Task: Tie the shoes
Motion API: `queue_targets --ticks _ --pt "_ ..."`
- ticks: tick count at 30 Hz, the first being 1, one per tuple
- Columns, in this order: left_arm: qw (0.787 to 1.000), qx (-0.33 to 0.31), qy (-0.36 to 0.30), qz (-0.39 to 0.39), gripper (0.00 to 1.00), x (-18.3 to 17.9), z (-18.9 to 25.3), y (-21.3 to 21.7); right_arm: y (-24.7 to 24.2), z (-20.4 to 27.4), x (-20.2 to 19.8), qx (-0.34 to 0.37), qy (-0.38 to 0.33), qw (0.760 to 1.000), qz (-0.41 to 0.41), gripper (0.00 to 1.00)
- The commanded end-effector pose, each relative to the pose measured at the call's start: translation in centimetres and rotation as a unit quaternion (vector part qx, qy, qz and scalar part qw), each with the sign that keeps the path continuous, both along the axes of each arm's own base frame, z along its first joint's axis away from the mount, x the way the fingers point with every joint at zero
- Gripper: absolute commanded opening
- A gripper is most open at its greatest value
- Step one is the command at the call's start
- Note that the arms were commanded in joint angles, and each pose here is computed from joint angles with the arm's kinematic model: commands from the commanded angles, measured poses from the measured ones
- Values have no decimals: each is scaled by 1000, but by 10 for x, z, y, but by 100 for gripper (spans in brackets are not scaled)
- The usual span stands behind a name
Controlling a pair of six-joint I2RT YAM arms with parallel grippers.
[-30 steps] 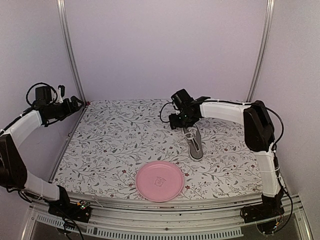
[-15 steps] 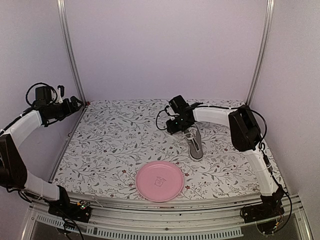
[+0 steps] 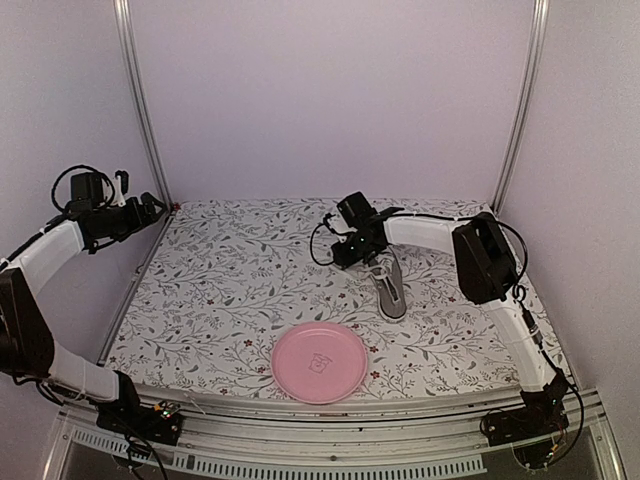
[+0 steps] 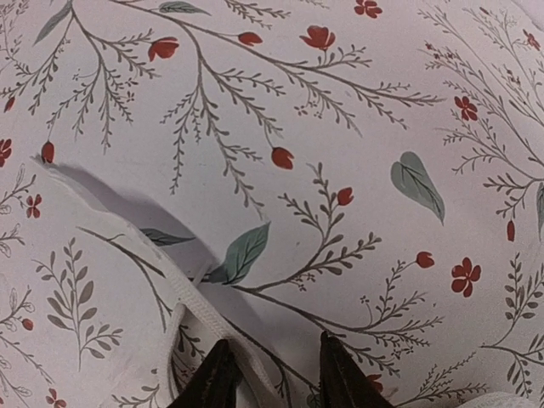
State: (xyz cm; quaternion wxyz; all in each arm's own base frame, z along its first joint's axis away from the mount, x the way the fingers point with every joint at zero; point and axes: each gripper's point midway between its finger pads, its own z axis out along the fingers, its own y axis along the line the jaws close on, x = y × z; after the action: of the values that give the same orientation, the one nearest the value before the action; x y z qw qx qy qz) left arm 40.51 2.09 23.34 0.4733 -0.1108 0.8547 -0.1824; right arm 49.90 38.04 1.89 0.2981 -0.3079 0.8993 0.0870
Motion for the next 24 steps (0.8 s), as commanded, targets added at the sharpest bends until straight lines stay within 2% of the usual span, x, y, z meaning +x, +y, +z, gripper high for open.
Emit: queue_targets --ticks 1,3,4,6,9,12,15,20,24 --pt "1000 7 -4 3 94 -1 2 4 4 -18 -5 -10 12 999 42 25" --pt "1000 8 -3 3 94 -1 2 4 6 -14 -2 -4 5 999 43 6" --pt "1000 8 -4 4 94 -1 2 5 6 -9 1 -1 -4 999 38 3" --pt "1000 10 -5 6 94 -1 2 5 5 8 10 4 -29 999 21 2" --pt "1000 12 -3 6 94 -2 1 6 2 62 27 26 -86 996 -17 2" --pt "1000 11 -5 6 94 -2 1 5 -15 144 36 54 -164 982 -75 2" --pt "1000 14 -4 4 93 -2 -1 2 -44 181 27 61 -202 969 -128 2" --pt "999 30 -2 -17 93 -1 -4 -18 -110 207 -3 55 -225 949 -215 2" --pt "998 42 -4 -50 93 0 -6 -46 -166 197 -40 53 -206 936 -281 2"
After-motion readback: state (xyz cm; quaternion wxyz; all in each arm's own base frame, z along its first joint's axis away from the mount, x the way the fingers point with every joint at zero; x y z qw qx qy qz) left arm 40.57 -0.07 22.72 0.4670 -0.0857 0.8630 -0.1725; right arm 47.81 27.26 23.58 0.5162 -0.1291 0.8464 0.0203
